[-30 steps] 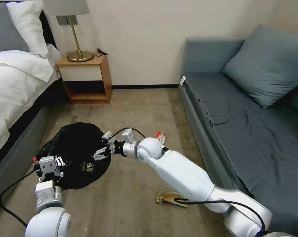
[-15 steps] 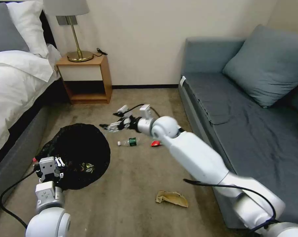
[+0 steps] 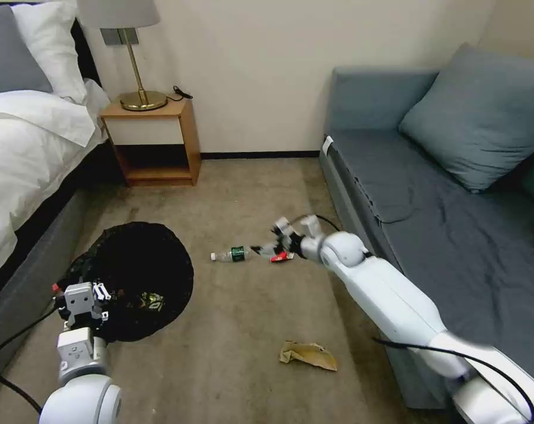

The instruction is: Pick up the trash bin, then pick up the garbage on the floor and place it into the trash bin.

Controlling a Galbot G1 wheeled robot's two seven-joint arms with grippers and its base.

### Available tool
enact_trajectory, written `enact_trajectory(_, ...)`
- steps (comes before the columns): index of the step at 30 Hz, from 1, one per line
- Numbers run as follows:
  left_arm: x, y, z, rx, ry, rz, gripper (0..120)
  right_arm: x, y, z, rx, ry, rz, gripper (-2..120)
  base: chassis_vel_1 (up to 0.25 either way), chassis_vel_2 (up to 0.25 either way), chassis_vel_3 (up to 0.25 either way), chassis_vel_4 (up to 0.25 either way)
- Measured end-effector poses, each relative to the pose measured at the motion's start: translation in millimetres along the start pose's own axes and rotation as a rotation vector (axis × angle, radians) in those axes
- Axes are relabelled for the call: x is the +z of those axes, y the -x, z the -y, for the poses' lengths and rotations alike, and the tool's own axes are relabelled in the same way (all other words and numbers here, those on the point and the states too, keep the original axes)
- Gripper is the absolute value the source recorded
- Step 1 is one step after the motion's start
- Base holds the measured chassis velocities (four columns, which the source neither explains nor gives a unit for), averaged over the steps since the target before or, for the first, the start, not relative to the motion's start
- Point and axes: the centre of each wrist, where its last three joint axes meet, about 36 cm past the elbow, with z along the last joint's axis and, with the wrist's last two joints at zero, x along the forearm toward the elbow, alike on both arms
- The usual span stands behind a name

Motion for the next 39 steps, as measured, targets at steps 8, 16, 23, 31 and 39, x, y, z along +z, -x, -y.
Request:
enact_trajectory(8,0.7,-2.5,1.0,-0.002,0.001,-0.001,4,61,-18,-3,0.047,-0.017,-0.105,100,0.0,0.0,0.0,0.0)
enact_trajectory(16,3.1,-5.6,4.4,-0.005,-0.001,-0.004,4,134,-33,-37,0.035,-0.026,-0.217,100,0.0,0.0,0.0,0.0)
enact_trajectory(23,4.3,-8.3,9.5,-0.003,-0.003,-0.009,4,170,-33,-64,0.005,-0.023,-0.263,100,0.0,0.0,0.0,0.0)
enact_trajectory(31,7.0,-11.7,9.5,-0.003,0.002,-0.013,4,187,-31,-75,-0.006,-0.011,-0.28,100,0.0,0.0,0.0,0.0)
enact_trajectory(39,7.7,-10.2,8.0,-0.006,0.002,-0.012,4,201,-34,-81,-0.02,-0.013,-0.302,100,0.0,0.0,0.0,0.0)
